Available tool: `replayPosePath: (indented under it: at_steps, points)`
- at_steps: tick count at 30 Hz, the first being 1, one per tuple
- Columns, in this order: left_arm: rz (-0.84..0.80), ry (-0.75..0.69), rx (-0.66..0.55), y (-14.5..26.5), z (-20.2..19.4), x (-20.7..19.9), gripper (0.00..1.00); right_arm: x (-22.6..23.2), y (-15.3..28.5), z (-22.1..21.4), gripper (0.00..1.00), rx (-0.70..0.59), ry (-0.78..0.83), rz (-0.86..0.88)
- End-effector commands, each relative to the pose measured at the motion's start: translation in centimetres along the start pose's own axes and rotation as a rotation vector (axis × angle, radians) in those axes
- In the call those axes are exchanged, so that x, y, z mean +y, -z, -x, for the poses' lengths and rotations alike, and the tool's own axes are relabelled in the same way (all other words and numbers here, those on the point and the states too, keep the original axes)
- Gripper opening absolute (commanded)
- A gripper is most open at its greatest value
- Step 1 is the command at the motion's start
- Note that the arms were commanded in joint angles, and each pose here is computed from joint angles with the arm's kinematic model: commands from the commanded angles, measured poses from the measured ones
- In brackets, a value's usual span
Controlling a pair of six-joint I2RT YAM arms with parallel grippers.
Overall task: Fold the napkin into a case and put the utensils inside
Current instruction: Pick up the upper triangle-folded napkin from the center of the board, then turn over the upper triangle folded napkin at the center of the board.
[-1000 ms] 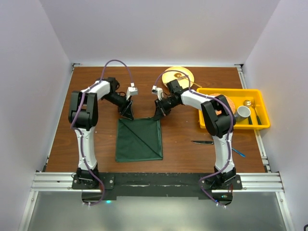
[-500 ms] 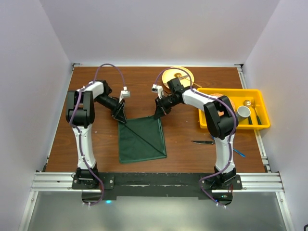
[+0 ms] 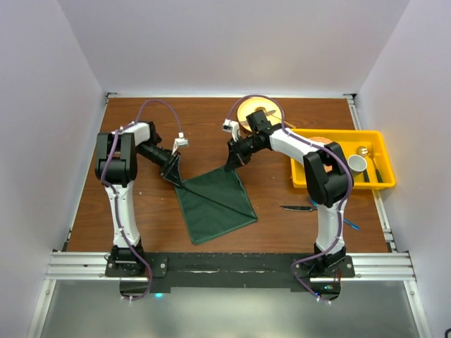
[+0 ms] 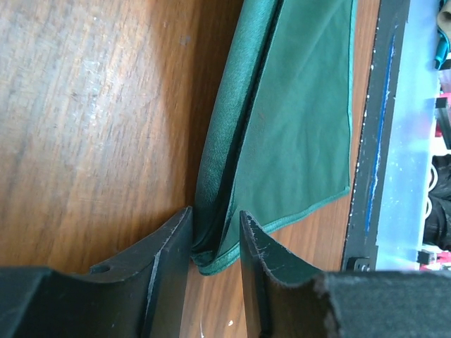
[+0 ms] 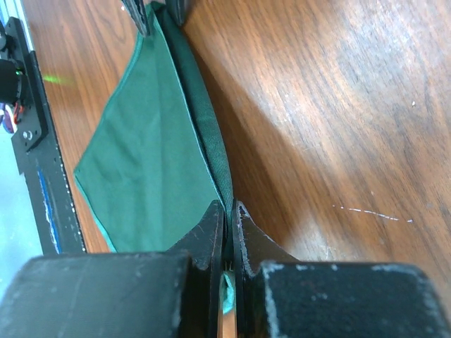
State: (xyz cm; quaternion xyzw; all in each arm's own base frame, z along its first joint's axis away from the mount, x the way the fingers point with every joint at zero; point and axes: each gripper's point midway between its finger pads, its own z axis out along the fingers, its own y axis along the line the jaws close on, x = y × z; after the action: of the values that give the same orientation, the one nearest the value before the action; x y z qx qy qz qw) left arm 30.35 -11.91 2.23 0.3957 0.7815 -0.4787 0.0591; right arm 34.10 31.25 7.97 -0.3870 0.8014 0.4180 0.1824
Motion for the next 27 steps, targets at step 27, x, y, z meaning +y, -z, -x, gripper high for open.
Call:
replayPosePath:
  at_steps: [27]
  points:
    - [0.469, -0.254, -0.109, 8.6, 8.4, -0.4, 0.0, 0.4, 8.1, 9.3, 0.0, -0.187, 0.255, -0.192]
